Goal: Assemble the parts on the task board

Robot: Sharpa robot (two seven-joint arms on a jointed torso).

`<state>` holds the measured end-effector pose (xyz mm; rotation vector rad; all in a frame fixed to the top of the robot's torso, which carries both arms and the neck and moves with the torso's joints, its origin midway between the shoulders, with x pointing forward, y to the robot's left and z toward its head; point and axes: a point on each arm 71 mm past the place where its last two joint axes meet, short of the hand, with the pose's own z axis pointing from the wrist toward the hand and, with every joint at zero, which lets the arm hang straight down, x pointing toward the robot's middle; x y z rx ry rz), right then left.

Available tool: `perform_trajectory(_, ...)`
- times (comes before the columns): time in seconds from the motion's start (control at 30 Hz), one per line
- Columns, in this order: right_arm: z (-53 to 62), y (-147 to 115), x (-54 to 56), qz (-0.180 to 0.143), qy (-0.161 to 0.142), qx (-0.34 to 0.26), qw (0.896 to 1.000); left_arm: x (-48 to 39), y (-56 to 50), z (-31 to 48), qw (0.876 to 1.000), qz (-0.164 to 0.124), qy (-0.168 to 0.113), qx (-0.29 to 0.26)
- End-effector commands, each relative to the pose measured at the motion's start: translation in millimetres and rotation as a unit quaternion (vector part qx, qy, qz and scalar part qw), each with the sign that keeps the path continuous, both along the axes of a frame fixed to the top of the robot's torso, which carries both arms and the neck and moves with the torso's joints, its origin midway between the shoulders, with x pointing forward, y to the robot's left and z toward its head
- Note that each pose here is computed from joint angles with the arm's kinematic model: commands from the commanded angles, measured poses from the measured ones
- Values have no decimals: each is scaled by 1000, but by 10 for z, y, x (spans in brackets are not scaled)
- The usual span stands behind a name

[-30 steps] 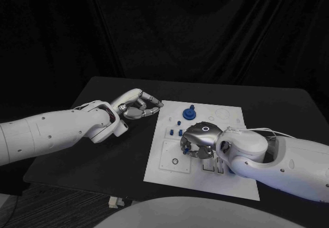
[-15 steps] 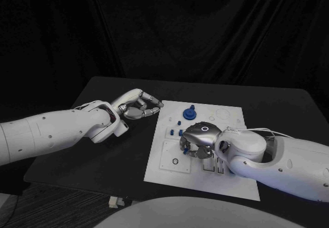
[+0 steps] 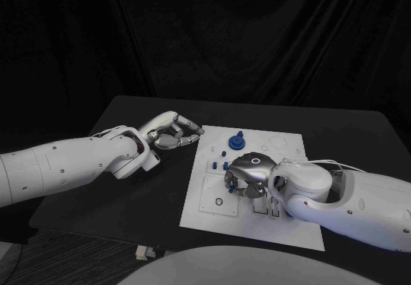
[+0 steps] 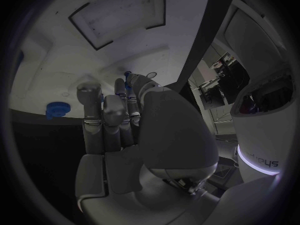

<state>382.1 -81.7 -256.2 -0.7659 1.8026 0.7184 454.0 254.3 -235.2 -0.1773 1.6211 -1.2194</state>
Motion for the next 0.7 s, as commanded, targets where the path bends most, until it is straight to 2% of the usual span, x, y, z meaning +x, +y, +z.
perform_trajectory(0.03, -19, -4, -11, 0, 3, -8, 1000, -8, -18, -2, 1000, -6, 2, -4)
perform_trajectory(0.7, -42, 21, -25, 3, 10, -19, 1000, -5, -32, -6, 1000, -7, 3, -4)
